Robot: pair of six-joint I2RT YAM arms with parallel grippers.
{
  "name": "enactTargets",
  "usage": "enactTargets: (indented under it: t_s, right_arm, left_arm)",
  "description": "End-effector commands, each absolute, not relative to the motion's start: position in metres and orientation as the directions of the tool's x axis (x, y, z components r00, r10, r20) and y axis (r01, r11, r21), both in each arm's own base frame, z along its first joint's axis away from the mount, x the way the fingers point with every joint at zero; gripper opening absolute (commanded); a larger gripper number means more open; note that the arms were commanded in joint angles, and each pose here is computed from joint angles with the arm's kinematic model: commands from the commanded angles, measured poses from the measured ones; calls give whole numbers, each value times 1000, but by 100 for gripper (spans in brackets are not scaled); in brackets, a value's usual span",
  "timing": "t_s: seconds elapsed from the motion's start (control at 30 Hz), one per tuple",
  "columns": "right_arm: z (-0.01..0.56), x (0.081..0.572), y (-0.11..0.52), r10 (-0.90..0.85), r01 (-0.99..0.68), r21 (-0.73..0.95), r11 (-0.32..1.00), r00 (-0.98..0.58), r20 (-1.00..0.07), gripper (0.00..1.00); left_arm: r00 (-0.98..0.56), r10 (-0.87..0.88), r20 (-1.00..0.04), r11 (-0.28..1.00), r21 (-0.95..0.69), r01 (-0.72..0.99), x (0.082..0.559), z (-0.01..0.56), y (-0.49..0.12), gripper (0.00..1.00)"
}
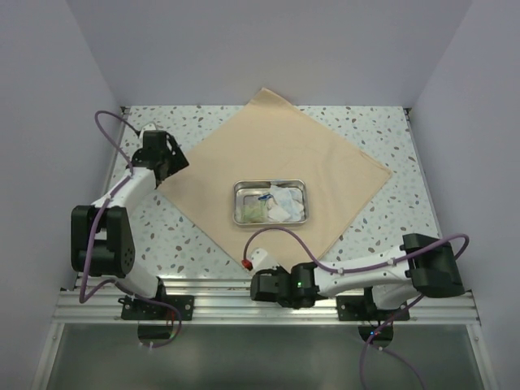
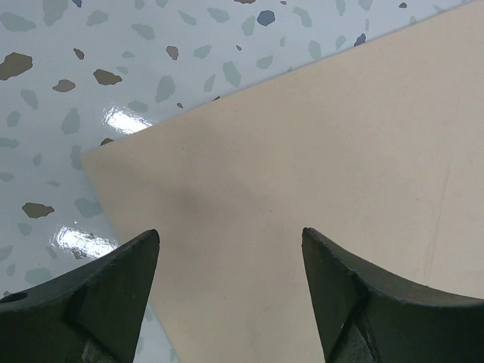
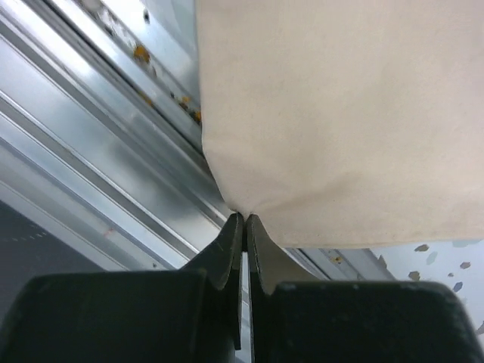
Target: Prepare the surgical pack
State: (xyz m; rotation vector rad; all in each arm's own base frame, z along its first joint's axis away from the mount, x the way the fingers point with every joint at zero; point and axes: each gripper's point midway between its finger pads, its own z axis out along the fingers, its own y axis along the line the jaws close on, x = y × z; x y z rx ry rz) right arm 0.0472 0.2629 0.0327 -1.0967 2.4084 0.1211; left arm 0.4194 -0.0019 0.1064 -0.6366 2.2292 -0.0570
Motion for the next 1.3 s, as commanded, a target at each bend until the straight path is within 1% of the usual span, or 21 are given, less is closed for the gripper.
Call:
enactTargets:
  t_s: [0.0,0.1,0.13,0.17,0.2,0.23,0.27,0.3,0.37,0.4,0.47,0.5,0.57,0.6,0.63,0.7,0.73,0.77,0.87,1.1,1.27]
  right_arm:
    - [80,77,302,-617,-711,-98,696,-522,-589,0]
    - [100,112,311,-574,-687,-74,723,-537,-618,0]
    - [106,135,310,-534,-652,-59,756,-561,-633,0]
    - [111,143,312,-521,-652,-39,757,-568,-637,0]
    - [120,165,310,-499,-628,-42,777,-574,-649,0]
    - [125,176,311,-486,-619,-38,784,-575,-658,0]
    - [129,185,318,-493,-635,-29,772,-571,-656,0]
    - [131,202,315,-474,-612,-23,790,-588,-655,0]
    - [134,216,321,-469,-615,-4,788,-597,-651,0]
    - [137,234,325,-456,-602,1,798,-605,-653,0]
    - [142,248,330,-438,-593,18,805,-614,-657,0]
    - [153,264,333,-405,-575,40,817,-621,-671,0]
    - [147,279,336,-394,-561,54,826,-644,-656,0]
    - [159,297,336,-358,-538,69,840,-646,-674,0]
    - [150,303,338,-361,-533,79,842,-666,-653,0]
    - [159,324,340,-320,-514,111,851,-674,-666,0]
    - [150,330,341,-321,-506,113,855,-688,-651,0]
    - [157,340,344,-300,-496,125,860,-687,-662,0]
    - [149,364,334,-253,-442,145,885,-720,-646,0]
    - [145,399,326,-177,-373,177,911,-741,-648,0]
    - [146,420,319,-157,-346,170,923,-740,-654,0]
  left_arm:
    - [-539,-433,-722,890,-247,-384,417,125,-11,80]
    - [-552,-416,-723,902,-250,-352,416,127,-26,80]
    - [-561,-407,-721,907,-250,-338,414,126,-33,80]
    - [-563,-407,-719,908,-253,-334,413,124,-36,80]
    - [-567,-405,-717,910,-256,-326,412,123,-39,80]
    - [-569,-403,-717,912,-265,-312,413,122,-44,80]
    - [-588,-402,-701,914,-272,-301,409,113,-49,80]
    - [-597,-396,-697,917,-275,-288,408,110,-55,80]
    - [-616,-393,-683,919,-277,-279,404,99,-62,80]
    - [-623,-386,-680,922,-279,-267,403,96,-67,80]
    - [-633,-386,-671,922,-277,-269,401,86,-69,80]
    - [-640,-385,-666,923,-282,-261,399,83,-71,80]
    - [-640,-380,-668,925,-292,-245,402,80,-74,80]
    - [-646,-376,-664,926,-300,-230,402,79,-78,80]
    - [-647,-368,-668,928,-306,-211,407,78,-82,80]
    - [-660,-360,-659,928,-324,-183,410,77,-91,79]
    - [-666,-354,-657,929,-326,-173,413,75,-95,79]
    - [-674,-348,-652,931,-328,-163,414,74,-99,79]
    - [-696,-316,-644,937,-327,-123,413,69,-120,79]
    - [-735,-265,-625,942,-330,-59,407,50,-154,78]
    - [-744,-249,-620,942,-335,-36,409,45,-163,78]
